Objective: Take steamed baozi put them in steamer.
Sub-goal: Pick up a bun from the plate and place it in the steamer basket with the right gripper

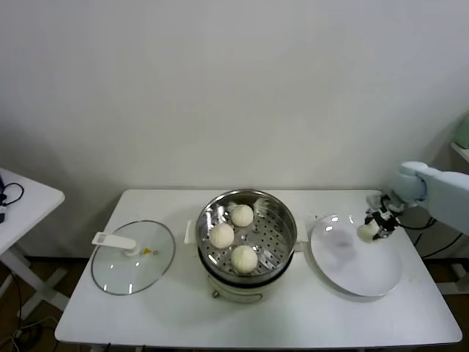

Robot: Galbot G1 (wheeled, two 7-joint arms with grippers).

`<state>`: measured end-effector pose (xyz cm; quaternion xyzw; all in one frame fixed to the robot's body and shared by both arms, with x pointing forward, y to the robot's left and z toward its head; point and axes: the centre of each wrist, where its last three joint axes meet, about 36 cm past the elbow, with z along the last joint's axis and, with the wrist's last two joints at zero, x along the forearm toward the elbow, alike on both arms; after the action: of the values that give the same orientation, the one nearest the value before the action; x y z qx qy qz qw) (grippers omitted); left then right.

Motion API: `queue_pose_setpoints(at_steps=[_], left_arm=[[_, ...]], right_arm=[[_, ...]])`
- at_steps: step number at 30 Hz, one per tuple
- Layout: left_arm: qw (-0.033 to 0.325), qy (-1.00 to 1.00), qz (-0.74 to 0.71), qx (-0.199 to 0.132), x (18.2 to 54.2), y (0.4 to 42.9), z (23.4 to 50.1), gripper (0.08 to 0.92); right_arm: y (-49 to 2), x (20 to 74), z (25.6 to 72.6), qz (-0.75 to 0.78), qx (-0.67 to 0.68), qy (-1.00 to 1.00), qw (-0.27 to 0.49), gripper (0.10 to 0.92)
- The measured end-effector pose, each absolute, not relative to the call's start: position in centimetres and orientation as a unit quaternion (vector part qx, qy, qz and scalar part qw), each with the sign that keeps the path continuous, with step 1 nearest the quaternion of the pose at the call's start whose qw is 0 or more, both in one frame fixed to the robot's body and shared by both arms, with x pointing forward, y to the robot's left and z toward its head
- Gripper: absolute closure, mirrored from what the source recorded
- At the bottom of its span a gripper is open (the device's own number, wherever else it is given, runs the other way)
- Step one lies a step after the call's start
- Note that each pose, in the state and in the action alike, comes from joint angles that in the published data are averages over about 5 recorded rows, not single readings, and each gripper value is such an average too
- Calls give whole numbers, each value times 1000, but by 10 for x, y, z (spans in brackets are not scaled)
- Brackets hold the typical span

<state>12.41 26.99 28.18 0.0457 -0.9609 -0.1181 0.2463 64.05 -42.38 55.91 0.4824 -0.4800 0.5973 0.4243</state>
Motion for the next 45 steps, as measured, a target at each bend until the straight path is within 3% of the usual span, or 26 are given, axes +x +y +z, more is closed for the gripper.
queue_pose_setpoints(at_steps=[11,19,28,45], left_arm=[[245,-961,-118,46,124,270,284,177],[243,-962,-118,46,126,270,285,177],[241,-962,-118,47,127,271,285,177],[248,-960,-122,51,122,276,282,177]], right_arm=[[-339,630,690,604,502,-512,347,479],[-273,604,729,600,530,-513,309,479],[-217,590,720,597,550,-506,291,476],[-174,600,626,587,569,-491,301,469]])
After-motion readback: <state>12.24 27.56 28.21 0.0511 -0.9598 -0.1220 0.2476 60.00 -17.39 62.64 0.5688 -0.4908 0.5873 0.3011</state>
